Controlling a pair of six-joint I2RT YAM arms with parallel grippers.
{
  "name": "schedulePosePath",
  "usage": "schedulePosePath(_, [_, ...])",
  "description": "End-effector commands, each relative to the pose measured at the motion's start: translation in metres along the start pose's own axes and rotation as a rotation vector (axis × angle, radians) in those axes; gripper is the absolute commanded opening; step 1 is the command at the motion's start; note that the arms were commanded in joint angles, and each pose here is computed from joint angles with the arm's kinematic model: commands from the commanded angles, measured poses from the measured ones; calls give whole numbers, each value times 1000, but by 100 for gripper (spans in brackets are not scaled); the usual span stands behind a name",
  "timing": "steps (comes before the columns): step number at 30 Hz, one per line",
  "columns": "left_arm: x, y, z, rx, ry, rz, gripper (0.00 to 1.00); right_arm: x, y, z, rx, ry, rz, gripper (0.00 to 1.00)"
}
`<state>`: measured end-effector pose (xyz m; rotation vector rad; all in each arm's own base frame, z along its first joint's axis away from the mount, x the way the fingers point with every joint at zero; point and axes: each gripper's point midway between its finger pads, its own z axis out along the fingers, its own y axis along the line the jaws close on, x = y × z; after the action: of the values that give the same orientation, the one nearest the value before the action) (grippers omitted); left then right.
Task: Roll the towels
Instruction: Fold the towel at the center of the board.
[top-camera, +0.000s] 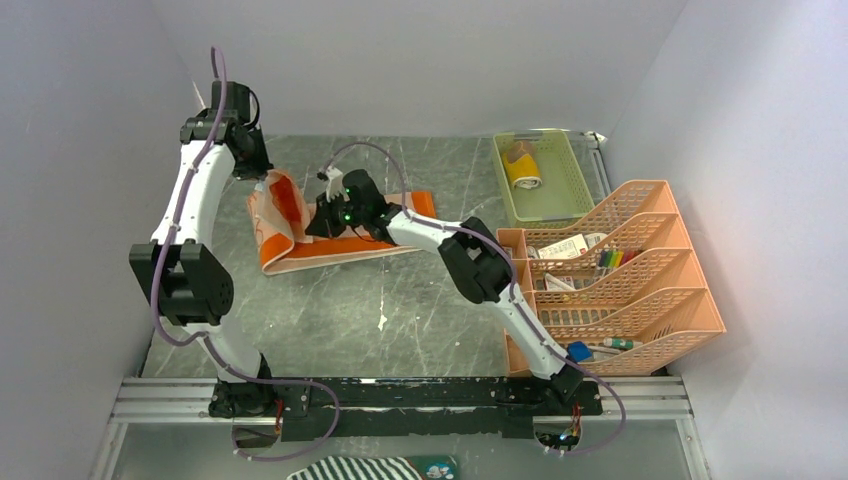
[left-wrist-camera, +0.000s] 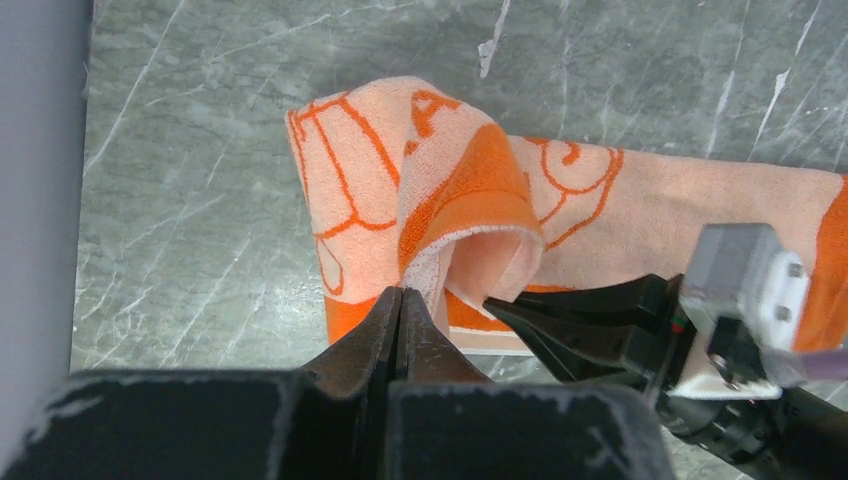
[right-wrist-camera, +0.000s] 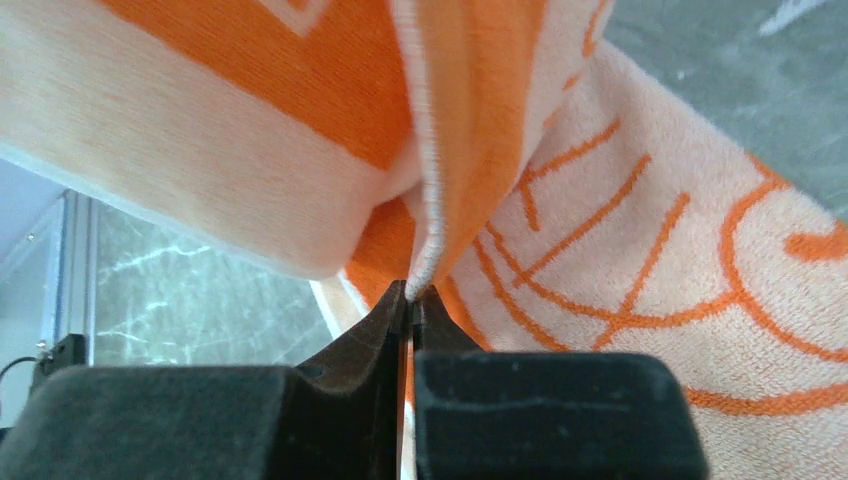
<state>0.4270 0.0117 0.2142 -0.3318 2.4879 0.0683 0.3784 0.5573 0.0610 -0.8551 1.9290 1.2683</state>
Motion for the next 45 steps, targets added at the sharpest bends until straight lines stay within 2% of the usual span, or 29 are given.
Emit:
schedulePosePath(1, [-14,-3,-29,42,-66,-9,7,-66,42,-25,-35,-83,-77,0])
schedulePosePath(10, [-9,-13,-31,104,-66,-38,7,-112,78,-44,-90,-140,-70,0])
schedulePosePath(17, [-22,-3,-44,55,-122,-36,7,-128,98,-56,-122,-127,-81,0])
schedulePosePath(23, [-31,-7,-52,79,-161,-54,7,-136,113,-62,-164,-106,-73,0])
schedulePosePath(35, [-24,-15,-48,103,-157,-48,7,-149,134,-70,-233,-114,-68,0])
schedulePosePath(45, [-38,-1,-49,16,-204,2,7,-150,143,-84,-243,-79,-96,0])
